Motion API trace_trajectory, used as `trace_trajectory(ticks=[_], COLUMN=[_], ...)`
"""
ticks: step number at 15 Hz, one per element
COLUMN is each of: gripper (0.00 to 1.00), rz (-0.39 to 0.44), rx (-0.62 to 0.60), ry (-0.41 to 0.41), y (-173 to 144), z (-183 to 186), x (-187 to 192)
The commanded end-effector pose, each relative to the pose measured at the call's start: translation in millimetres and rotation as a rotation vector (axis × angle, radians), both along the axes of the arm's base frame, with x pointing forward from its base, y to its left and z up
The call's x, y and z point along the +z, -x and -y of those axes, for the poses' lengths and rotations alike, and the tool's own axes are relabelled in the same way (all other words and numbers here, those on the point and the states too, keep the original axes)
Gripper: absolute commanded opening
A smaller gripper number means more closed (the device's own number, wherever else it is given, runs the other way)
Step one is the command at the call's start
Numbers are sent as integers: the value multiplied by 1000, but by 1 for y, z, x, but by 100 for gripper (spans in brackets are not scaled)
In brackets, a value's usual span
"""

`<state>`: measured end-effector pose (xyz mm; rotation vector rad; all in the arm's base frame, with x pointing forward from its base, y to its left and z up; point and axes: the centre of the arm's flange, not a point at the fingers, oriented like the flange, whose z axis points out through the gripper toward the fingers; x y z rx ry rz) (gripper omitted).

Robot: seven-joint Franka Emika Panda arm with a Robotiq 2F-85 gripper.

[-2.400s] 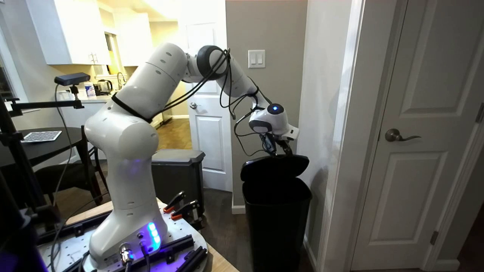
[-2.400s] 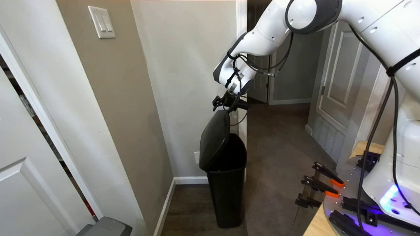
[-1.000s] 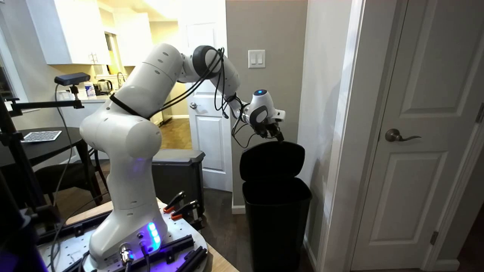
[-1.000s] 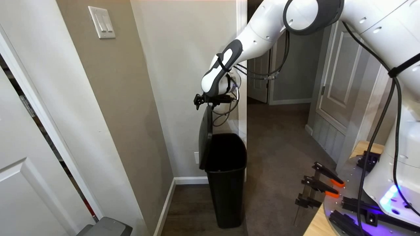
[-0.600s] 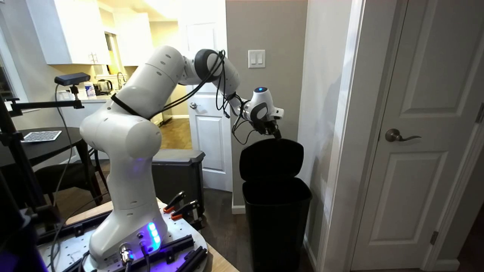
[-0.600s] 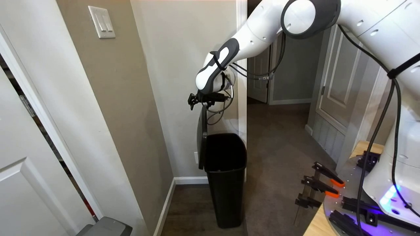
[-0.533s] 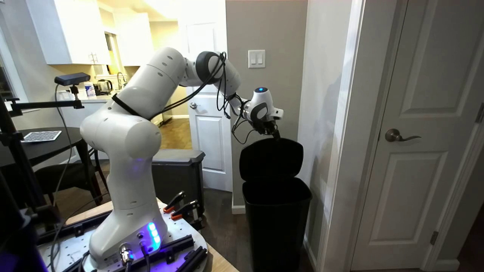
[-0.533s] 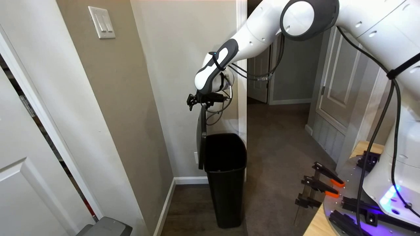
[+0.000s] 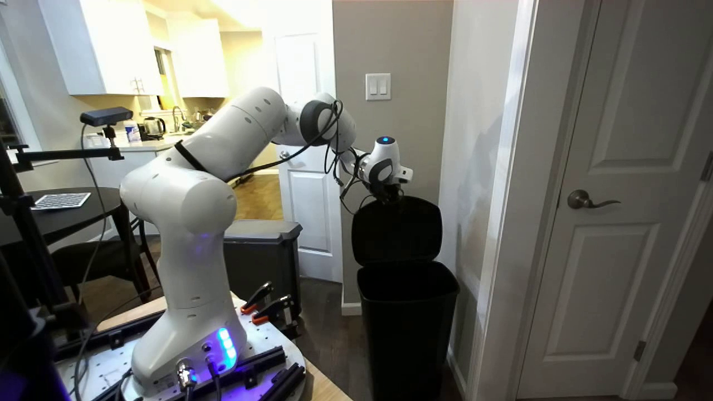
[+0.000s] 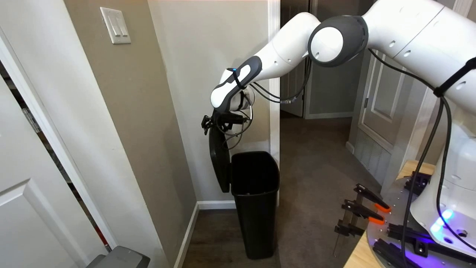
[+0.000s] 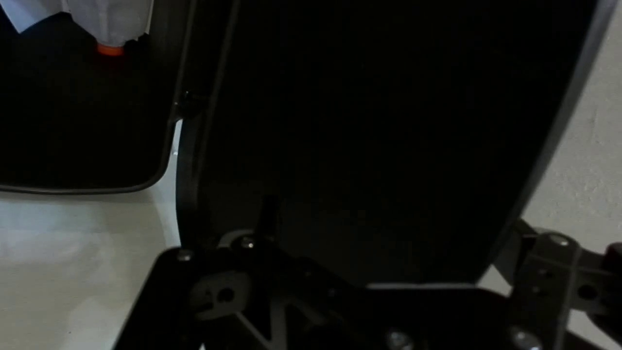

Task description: Open the black bin.

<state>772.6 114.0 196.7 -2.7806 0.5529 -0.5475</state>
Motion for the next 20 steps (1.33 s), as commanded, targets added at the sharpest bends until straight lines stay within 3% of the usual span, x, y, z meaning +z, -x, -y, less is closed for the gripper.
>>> trace_trajectory(ticks=[1, 3, 4, 16, 18, 20], gripper=[100, 100, 100, 100, 100, 100], rz=[-12, 12, 11, 22, 34, 100], rx=[-4, -33, 2, -10, -27, -85], ry=[-36, -77, -28, -50, -54, -62], y=[-21, -24, -9, -15, -2, 15], z=[-8, -9, -9, -6, 10, 27], x=[-7, -6, -6, -5, -9, -7])
